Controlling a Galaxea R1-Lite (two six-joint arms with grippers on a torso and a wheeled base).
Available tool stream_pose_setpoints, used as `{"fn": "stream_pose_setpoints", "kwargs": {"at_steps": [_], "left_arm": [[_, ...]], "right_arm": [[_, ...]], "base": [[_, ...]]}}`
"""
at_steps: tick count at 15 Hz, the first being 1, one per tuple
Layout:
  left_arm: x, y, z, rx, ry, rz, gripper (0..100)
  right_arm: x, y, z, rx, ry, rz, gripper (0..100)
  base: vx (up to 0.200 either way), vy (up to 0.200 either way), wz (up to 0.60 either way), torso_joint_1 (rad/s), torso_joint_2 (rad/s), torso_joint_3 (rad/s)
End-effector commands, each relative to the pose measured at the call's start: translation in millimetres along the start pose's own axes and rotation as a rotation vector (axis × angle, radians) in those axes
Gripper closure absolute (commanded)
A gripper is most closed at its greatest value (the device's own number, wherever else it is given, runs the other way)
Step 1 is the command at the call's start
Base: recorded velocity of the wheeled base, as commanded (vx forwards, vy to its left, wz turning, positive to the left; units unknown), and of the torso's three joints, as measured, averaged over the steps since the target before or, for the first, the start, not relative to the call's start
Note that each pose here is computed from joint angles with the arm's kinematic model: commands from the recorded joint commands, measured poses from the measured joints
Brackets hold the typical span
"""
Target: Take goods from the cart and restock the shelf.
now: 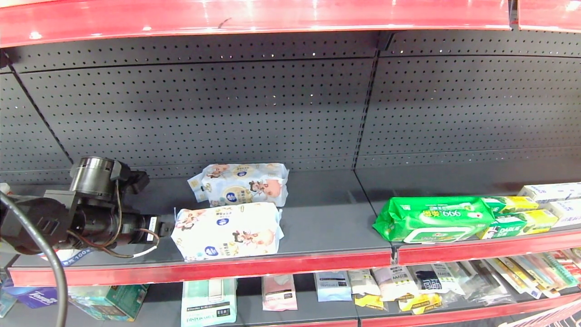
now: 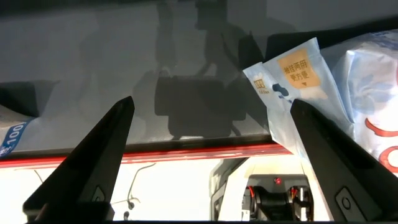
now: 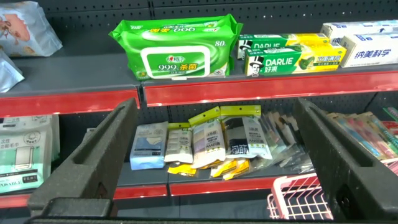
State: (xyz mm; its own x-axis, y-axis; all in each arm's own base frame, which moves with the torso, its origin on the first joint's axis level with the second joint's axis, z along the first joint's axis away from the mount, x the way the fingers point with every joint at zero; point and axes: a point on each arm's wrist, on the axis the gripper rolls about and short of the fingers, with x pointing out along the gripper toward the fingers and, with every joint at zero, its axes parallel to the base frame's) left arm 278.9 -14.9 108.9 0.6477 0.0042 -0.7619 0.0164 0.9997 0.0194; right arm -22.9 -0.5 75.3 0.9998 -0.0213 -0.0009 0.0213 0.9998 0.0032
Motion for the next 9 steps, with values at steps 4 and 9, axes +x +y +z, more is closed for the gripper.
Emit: {"fn": "stream_pose_setpoints", "kwargs": {"at_steps": [4, 9], "left_arm": [[-1.0, -0.1, -0.2, 0.0, -0.002, -0.003, 0], [-1.1, -3.9, -0.3, 0.009, -0.002, -0.012, 0]], "right_arm": [[0.1, 0.0, 0.0, 0.0, 0.001, 0.0, 0], [0.1, 0.0, 0.0, 0.0, 0.001, 0.0, 0]], "base": [[0.0, 0.0, 0.0, 0.0, 0.0, 0.0], [0.0, 0.0, 0.0, 0.0, 0.0, 0.0]]}}
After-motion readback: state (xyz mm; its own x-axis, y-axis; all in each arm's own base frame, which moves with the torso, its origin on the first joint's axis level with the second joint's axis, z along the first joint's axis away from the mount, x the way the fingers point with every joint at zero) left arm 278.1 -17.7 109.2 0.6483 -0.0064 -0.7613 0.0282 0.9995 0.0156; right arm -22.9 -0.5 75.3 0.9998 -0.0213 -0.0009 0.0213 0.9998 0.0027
